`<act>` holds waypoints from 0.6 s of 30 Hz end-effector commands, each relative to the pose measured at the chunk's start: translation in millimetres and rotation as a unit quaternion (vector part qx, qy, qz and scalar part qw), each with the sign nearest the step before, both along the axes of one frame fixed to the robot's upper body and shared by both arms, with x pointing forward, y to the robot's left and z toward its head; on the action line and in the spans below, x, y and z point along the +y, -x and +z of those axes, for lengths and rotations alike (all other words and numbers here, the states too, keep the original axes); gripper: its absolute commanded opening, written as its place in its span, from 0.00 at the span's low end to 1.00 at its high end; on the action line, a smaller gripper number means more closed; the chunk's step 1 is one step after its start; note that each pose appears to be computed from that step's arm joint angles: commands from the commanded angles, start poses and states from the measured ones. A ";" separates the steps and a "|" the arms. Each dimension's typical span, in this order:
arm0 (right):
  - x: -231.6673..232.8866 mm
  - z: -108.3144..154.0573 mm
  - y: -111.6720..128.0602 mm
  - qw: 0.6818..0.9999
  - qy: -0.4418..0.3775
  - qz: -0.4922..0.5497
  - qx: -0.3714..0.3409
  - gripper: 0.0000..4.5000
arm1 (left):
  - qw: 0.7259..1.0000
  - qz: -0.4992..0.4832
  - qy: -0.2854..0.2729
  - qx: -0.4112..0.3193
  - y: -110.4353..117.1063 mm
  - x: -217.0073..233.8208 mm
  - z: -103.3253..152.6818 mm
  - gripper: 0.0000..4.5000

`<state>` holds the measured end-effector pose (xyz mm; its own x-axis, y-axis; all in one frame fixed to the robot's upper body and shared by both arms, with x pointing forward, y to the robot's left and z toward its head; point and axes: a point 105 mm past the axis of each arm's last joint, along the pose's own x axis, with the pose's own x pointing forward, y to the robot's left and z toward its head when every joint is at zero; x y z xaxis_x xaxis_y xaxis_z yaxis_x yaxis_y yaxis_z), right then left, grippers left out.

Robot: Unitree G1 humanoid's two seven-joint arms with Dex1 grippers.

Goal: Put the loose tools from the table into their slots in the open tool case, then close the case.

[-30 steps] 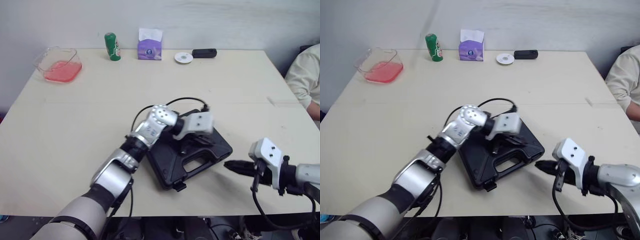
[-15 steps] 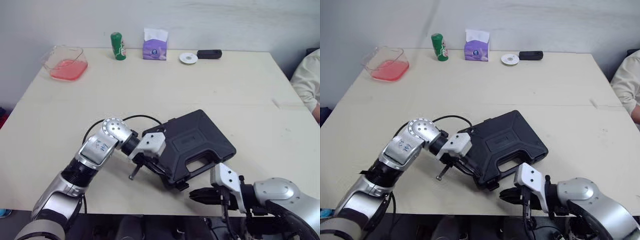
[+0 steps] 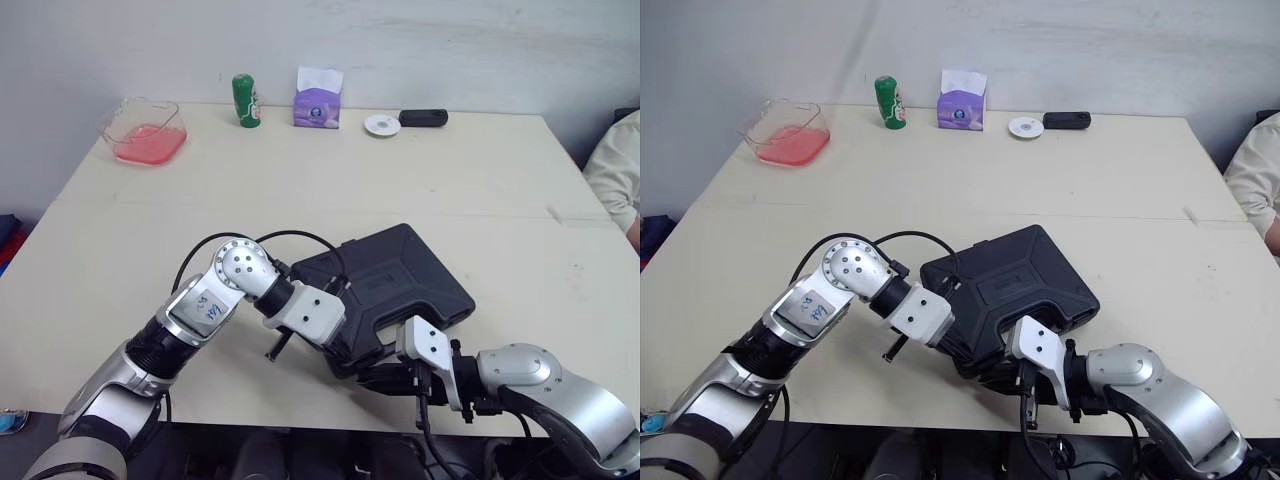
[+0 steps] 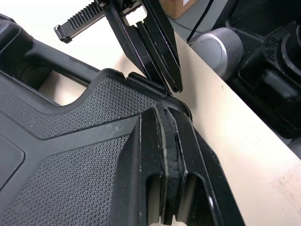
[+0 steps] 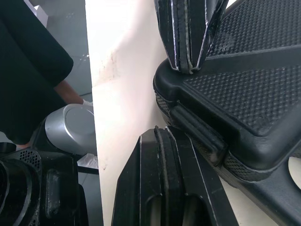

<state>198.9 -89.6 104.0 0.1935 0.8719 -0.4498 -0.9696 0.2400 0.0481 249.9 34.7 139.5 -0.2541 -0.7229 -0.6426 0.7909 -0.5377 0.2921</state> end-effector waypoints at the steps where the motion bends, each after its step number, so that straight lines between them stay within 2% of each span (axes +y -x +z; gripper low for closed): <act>1: 1.0 22.2 -10.2 0.999 -0.017 -0.006 -0.051 0.01 | 0.995 0.073 -0.071 0.018 -18.5 12.2 -35.3 0.00; 10: -5.1 28.9 -13.7 0.998 -0.001 0.000 -0.061 0.01 | 0.993 0.101 -0.041 0.047 -25.3 9.5 -27.0 0.00; 14: -22.4 40.2 -5.2 0.996 0.017 0.013 -0.081 0.01 | 0.983 0.144 0.053 0.099 -31.8 13.3 8.0 0.00; 17: -48.7 60.1 -10.2 0.995 0.018 -0.029 -0.095 0.01 | 0.966 0.173 0.115 0.153 -27.4 36.4 38.6 0.00; 18: -58.9 68.8 -8.7 0.995 0.014 -0.037 -0.090 0.15 | 0.958 0.184 0.132 0.174 -24.3 47.0 48.4 0.15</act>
